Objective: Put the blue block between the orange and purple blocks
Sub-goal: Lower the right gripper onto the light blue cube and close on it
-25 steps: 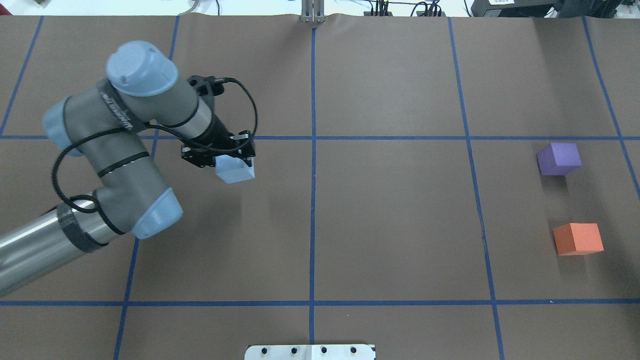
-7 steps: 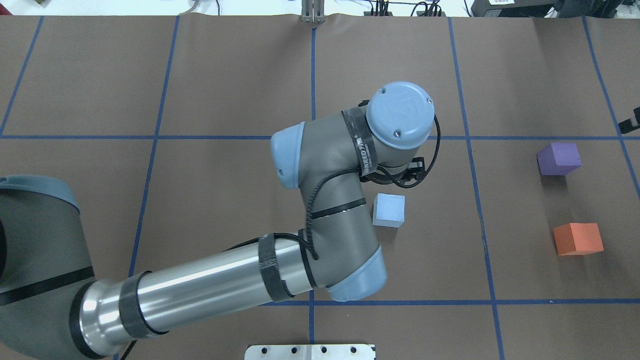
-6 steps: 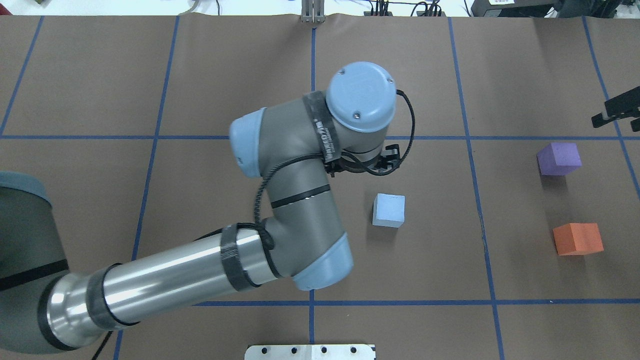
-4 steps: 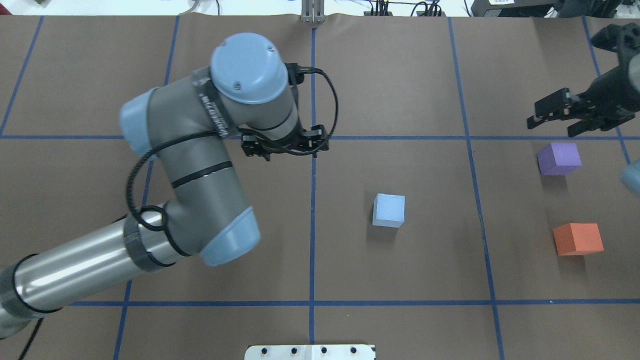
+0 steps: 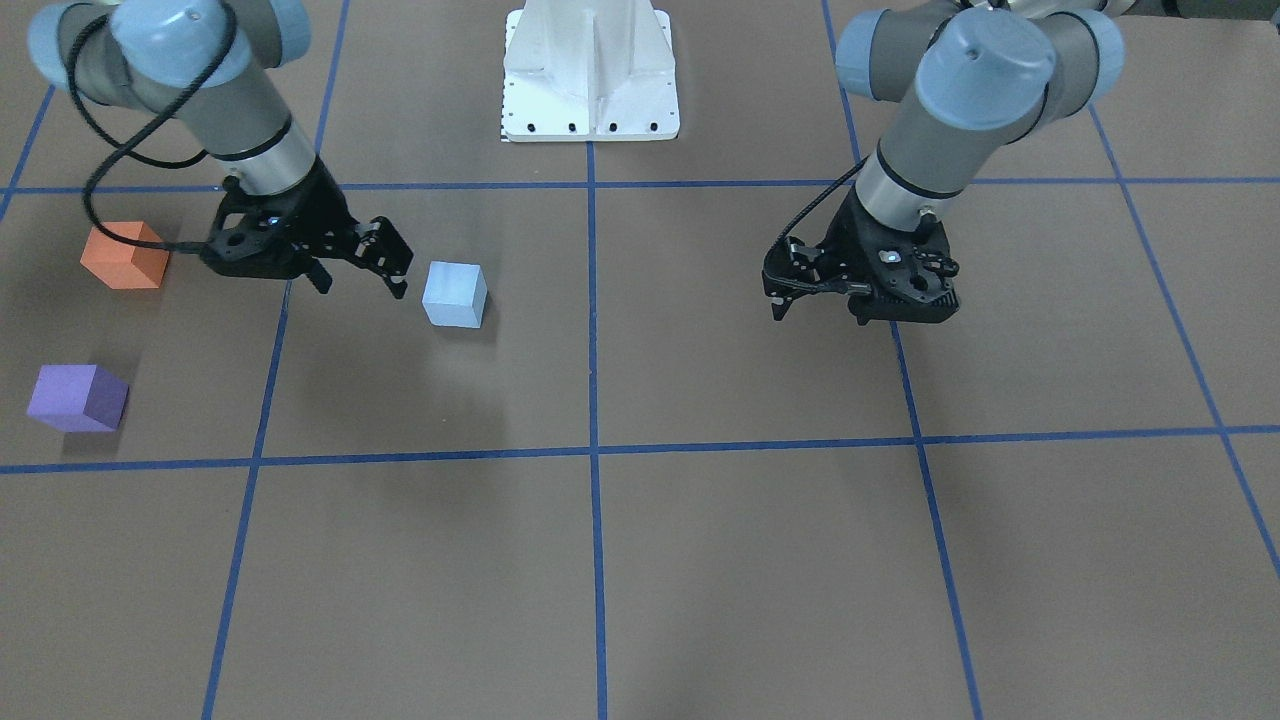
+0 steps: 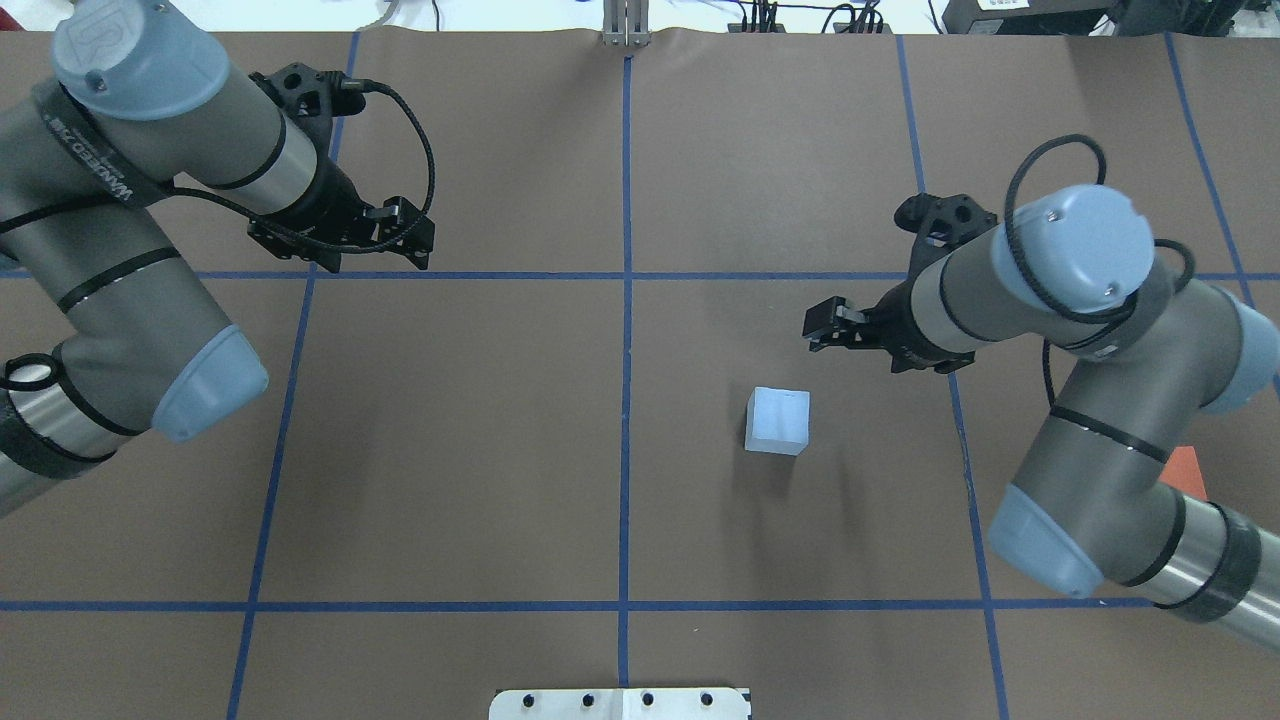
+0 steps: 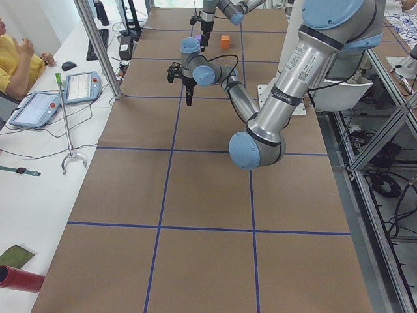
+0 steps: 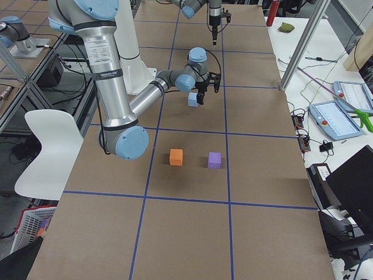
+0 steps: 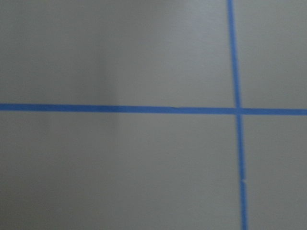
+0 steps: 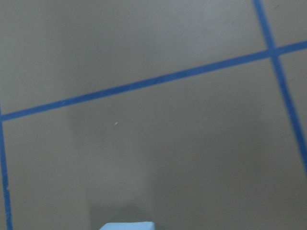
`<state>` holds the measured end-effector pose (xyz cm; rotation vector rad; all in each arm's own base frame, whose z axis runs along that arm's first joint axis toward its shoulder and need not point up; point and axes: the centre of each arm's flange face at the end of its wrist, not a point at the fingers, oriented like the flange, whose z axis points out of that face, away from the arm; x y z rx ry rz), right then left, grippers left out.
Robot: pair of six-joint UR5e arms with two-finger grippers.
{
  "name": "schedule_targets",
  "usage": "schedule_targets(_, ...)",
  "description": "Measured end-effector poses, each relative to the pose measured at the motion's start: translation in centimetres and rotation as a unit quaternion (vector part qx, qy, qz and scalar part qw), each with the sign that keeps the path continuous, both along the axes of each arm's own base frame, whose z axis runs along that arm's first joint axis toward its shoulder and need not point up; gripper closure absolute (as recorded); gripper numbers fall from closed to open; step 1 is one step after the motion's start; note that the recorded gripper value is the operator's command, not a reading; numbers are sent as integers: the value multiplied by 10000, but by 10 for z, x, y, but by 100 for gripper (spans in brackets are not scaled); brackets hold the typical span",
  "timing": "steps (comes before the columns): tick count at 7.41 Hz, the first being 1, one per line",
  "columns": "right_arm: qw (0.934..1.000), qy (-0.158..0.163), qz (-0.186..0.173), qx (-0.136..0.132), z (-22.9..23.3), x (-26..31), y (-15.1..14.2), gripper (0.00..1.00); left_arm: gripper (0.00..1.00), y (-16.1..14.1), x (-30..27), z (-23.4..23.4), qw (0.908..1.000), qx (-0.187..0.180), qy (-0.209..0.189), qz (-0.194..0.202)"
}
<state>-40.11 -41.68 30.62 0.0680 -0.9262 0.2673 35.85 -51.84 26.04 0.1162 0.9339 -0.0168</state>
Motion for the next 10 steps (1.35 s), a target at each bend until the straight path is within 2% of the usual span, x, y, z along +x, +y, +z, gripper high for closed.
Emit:
schedule_targets(2,10000,29,-25,26,-9,-37,16,7,0,-4,-5,14,10000,-2,-23,12)
schedule_targets(4,9999,100,-101,39,-7,-57,17,8,0,-10,-1,25,10000,-28,-36,3)
schedule_targets(5,9998,126,-143,50,-7,-63,18,10,0,-12,0,28,10000,-13,3,-14)
schedule_targets(10,9993,244,-289,43,4,-79,25,11,0,-11,2,27,10000,10,55,-25)
